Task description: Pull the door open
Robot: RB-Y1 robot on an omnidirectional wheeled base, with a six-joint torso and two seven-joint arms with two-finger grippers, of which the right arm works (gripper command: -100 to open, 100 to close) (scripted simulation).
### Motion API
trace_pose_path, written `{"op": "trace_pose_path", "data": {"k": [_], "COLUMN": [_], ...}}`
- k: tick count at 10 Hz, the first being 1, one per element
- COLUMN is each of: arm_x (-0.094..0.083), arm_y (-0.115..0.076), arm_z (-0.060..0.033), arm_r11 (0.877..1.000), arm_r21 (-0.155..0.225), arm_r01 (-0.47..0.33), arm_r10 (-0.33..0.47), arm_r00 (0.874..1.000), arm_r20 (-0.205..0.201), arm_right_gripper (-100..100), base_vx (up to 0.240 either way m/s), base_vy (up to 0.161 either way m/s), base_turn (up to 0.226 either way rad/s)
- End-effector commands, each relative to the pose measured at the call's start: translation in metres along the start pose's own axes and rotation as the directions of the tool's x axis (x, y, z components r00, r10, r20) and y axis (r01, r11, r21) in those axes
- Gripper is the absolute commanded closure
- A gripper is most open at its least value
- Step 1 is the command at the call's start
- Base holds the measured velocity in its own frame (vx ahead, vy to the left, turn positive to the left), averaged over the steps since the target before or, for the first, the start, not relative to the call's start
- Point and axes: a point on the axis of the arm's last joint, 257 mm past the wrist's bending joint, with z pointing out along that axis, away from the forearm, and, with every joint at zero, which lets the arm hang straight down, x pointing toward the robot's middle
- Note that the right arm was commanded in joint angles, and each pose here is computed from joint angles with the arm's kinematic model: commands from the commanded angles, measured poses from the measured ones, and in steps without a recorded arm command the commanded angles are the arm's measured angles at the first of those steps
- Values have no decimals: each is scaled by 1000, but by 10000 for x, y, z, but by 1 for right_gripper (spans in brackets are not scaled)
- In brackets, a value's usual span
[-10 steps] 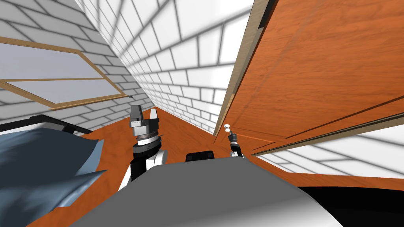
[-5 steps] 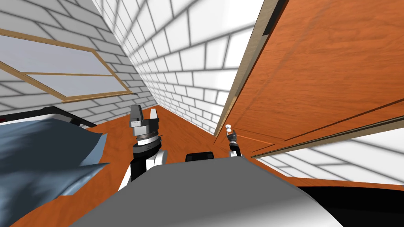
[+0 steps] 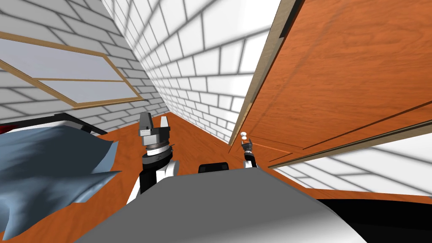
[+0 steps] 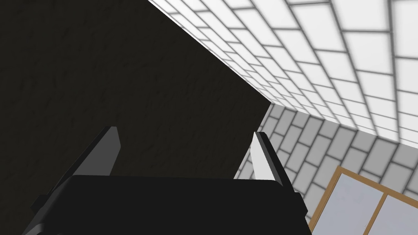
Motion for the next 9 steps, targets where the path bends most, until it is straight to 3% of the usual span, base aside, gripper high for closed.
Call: {"op": "trace_pose_path", "data": {"k": [1,3,4,5,7,8,9], "arm_x": [24,45,67,67,113,113,136], "arm_y": [-18,-35,-54,-54,-95,-95,-117], "arm_z": [14,25,37,37,60,60,70], "arm_r11": [997,991,982,980,953,948,928], "arm_r21": [-4,-9,-14,-14,-24,-25,-31], "arm_r01": [-73,-135,-190,-196,-301,-317,-371], "arm_r10": [73,135,191,196,302,317,371], "arm_r00": [997,991,981,980,953,948,928], "arm_r20": [7,13,19,18,29,29,33], "arm_right_gripper": [-100,-100,-100,-100,-100,-100,-100], "base_vx": [-45,-58,-55,-48,-56,-53,-62], "base_vy": [-7,-10,-8,-4,-10,-10,-5], "base_turn": [25,23,22,12,31,14,18]}}
